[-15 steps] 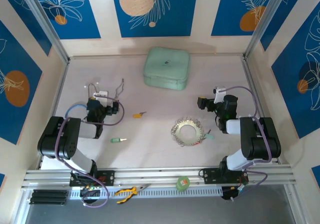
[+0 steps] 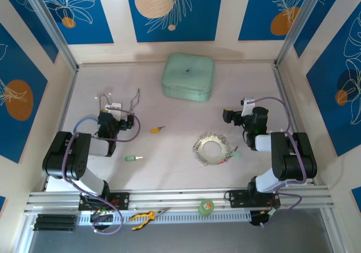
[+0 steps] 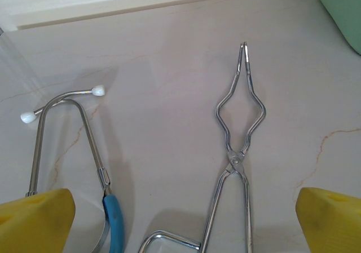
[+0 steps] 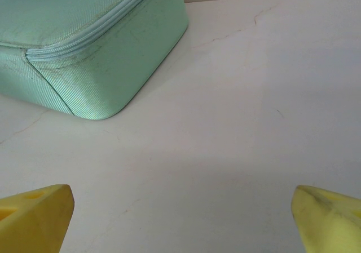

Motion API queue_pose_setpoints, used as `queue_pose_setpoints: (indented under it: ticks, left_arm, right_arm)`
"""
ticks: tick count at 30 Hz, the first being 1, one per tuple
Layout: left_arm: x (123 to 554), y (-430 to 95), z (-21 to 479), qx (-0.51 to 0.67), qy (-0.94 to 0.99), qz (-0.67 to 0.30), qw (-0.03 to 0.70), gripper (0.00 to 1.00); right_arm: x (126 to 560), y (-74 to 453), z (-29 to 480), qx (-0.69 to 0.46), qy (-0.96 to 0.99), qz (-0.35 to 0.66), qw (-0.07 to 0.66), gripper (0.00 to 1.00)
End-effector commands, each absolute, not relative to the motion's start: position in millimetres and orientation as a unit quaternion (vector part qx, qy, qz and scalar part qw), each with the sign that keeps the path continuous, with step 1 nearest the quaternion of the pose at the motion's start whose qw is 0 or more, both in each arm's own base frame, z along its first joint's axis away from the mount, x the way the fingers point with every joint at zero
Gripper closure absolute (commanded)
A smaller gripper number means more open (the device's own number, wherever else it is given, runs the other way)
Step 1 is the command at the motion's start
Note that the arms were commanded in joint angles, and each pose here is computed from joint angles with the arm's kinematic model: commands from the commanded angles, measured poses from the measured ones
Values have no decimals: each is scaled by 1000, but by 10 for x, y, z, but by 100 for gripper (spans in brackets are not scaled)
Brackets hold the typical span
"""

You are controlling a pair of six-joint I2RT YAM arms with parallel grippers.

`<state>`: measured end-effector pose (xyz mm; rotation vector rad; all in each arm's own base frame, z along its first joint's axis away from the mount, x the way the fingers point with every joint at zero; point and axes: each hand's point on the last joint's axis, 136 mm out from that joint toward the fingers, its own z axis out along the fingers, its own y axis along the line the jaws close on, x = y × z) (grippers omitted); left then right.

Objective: Put the keys on the keyring

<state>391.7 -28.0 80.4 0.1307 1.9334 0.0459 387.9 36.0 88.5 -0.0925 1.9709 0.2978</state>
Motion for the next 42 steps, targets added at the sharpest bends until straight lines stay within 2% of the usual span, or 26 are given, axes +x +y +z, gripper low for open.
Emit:
queue_pose_setpoints:
  ticks: [1, 14, 18, 24, 29, 33, 38, 42]
  left_arm:
    - [3964, -245, 912, 52, 814, 14, 578, 0]
    - [3958, -214, 920, 45, 813, 18, 580, 0]
    - [3887, -167, 1101, 33, 801, 24, 598, 0]
    - [3787, -116, 1454, 20, 800, 32, 599, 0]
    - [3667, -272, 1733, -2, 804, -42, 593, 0]
    - [3647, -546, 1759, 5, 825, -118, 553, 4]
    - [3544, -982, 1742, 13, 851, -210, 482, 9]
    - [3339, -1425, 1655, 42, 860, -254, 441, 12]
  right_arm:
    - [3944, 353, 942, -35, 826, 121, 549, 1]
    - [3938, 359, 959, -36, 824, 122, 552, 1]
    - [3862, 483, 1227, -59, 831, 130, 537, 1]
    - [3634, 536, 1601, 30, 855, 181, 485, 0]
    - [3277, 561, 1573, 138, 874, 231, 405, 2]
    - [2949, 598, 1469, 191, 883, 252, 347, 14]
    - [2611, 693, 1380, 204, 899, 268, 280, 49]
    - [2484, 811, 1330, 188, 912, 276, 239, 52]
